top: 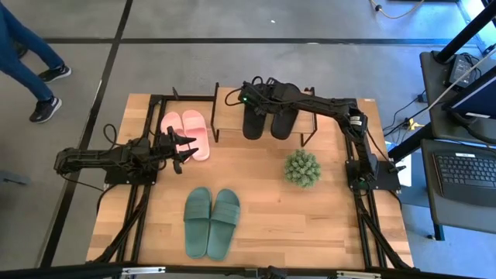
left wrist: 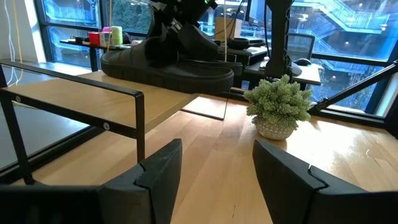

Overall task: Pick and place slides into the shelf
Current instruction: Put the black slide on the shelf

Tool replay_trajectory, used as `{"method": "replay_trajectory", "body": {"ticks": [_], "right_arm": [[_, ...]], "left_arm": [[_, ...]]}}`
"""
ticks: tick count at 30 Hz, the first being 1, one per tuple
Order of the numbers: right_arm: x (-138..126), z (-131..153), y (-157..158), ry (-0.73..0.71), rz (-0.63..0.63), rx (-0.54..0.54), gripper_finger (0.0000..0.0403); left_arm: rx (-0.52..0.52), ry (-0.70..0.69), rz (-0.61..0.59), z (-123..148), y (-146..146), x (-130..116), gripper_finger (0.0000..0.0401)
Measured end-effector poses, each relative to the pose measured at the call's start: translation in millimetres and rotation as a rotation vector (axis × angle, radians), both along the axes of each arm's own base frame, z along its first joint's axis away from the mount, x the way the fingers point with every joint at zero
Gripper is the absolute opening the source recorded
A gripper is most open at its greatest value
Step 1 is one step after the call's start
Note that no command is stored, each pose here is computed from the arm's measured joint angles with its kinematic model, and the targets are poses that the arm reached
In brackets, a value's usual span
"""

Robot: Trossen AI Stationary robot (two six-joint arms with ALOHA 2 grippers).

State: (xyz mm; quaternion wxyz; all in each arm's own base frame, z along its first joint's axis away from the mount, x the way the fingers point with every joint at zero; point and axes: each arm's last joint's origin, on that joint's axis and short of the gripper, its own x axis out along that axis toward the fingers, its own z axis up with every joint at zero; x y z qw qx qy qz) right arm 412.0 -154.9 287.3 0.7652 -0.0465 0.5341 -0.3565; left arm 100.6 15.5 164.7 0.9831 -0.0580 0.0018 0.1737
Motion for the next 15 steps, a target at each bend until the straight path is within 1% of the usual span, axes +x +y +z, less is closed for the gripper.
{"method": "replay_trajectory", "body": {"ticks": [9,12,15], "right_arm": [[0.2,-0.1,0.0,-0.004,-0.001,0.003,0.0103],[0.6,0.1,0.1,-0.009,0.001,0.003,0.0127],[1.0,0.1,0.1,-0.016,-0.001,0.005,0.0167]], "left_arm": [[0.000,0.000,-0.001,-0.1,0.0,0.0,0.0191],[0.000,0.000,-0.001,-0.1,0.0,0.0,0.0191],[0.000,0.000,0.000,-0.1,0.0,0.0,0.0191]]}}
